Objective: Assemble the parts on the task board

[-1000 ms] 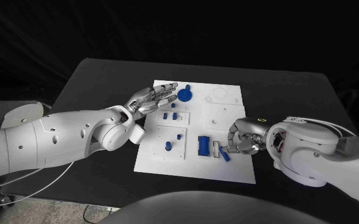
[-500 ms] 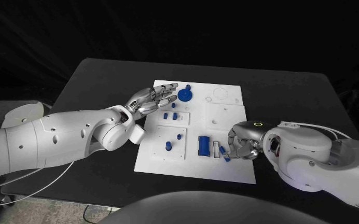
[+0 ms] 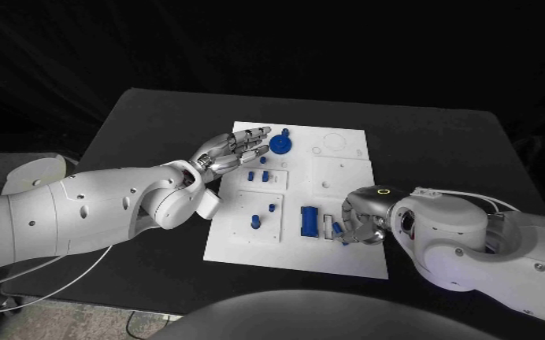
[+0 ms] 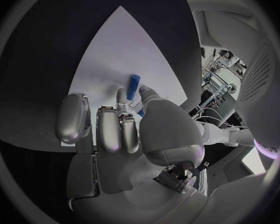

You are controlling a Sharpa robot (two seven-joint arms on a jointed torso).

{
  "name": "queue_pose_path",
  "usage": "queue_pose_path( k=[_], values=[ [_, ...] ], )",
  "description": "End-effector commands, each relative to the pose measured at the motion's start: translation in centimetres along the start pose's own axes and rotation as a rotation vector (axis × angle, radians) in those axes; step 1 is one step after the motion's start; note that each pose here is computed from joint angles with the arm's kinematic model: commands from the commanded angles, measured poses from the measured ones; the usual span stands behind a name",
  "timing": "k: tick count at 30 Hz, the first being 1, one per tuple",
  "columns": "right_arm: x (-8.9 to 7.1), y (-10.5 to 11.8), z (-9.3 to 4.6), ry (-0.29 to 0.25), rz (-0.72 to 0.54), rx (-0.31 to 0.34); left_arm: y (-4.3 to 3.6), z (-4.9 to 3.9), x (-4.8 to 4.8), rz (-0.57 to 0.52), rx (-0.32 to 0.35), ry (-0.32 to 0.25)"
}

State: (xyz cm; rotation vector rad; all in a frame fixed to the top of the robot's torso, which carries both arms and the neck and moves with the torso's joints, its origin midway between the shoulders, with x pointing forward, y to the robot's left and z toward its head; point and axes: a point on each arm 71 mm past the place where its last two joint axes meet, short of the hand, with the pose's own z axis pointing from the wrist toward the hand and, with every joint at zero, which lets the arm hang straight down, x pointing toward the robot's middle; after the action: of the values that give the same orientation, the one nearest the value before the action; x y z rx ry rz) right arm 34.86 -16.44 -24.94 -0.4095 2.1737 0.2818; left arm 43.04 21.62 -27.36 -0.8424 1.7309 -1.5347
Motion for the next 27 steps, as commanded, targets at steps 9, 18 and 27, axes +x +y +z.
queue_pose_path(
  k=[9, 18, 27],
  values=[
    [0.01, 0.01, 0.65, -0.021, -0.093, 0.022, 0.00, 0.01, 0.26, -0.014, 0.004, 0.026],
    [-0.01, 0.09, 0.75, -0.027, -0.121, 0.023, 0.03, 0.01, 0.31, -0.017, -0.001, 0.032],
    [-0.10, 0.09, 0.77, -0.041, -0.157, 0.028, 0.08, 0.02, 0.35, -0.019, -0.006, 0.038]
  ],
)
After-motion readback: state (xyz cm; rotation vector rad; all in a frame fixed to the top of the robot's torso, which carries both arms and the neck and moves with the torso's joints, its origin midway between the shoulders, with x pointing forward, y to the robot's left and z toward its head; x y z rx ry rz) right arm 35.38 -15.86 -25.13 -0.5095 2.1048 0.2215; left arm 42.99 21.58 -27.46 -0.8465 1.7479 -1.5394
